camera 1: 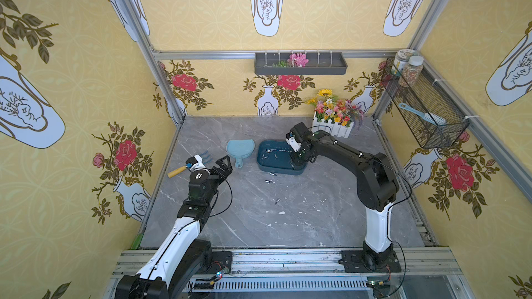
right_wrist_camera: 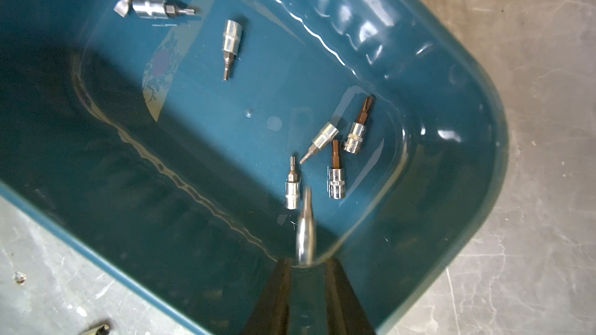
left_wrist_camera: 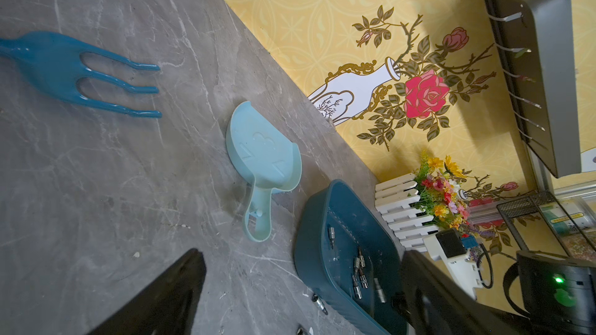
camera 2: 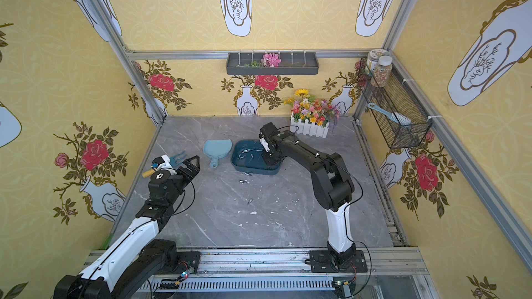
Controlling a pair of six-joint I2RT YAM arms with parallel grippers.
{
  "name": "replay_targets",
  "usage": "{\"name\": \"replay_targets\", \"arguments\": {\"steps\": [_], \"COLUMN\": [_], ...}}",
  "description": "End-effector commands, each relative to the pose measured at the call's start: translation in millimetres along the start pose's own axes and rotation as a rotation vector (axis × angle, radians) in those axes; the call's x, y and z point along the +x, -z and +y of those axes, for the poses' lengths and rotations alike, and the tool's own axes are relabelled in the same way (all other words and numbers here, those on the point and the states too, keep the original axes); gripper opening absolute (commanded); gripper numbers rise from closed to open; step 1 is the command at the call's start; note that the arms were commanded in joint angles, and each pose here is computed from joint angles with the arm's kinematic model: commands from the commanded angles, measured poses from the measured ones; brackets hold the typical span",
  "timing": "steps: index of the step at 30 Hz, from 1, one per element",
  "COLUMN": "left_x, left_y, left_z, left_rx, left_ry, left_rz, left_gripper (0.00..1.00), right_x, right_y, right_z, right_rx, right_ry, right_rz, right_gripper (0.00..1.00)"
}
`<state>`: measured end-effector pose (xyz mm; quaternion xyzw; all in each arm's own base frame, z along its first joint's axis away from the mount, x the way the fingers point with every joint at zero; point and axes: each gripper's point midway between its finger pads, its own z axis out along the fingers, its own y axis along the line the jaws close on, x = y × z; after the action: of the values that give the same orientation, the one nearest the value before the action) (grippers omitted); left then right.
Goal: Put the bit on the desktop into the storage box
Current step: Place the screwdriver bit in the storage box, then pick up the screwdriver bit from the center of the board.
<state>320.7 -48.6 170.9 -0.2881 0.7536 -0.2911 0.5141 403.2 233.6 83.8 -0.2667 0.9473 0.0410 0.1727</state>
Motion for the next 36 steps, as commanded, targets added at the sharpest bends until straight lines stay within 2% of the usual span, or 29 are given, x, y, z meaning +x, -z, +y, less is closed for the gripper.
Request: {"name": "replay_targets", "arguments": {"steps": [1, 12, 22, 29, 32, 36], "left_x": [1, 0, 1, 6, 10, 13], "left_y": [0, 1, 1, -2, -4, -4], "left_z": [2, 1, -1, -7, -15, -24], "left_rx": [-0.006, -0.007, -0.004, 0.003, 0.026, 0.061], "left_ry": [-0.010, -0.010, -0.010, -0.044, -0.059, -0.060], "left_rz": [0.002, 0.001, 0.014, 0.071, 0.111, 0.144], "left_gripper": [1.00, 1.00, 1.00, 1.00, 1.00, 1.00], "right_x": [-8, -8, 4, 24, 34, 51], "right_y": [10, 43, 96, 134, 149, 160], "right_z": [-3, -11, -30, -62, -80, -109], "right_rx": [0.017, 0.038, 0.132, 0.168, 0.149, 0.137], "right_ry": [-0.011, -0.031, -0.081, -0.203, -0.281, -0.383], "right_rz": [-0.042, -0.120, -0.261, -0.417, -0.505, -0.565], "right_gripper": [0.33, 0.52, 0.68, 0.83, 0.89, 0.96]}}
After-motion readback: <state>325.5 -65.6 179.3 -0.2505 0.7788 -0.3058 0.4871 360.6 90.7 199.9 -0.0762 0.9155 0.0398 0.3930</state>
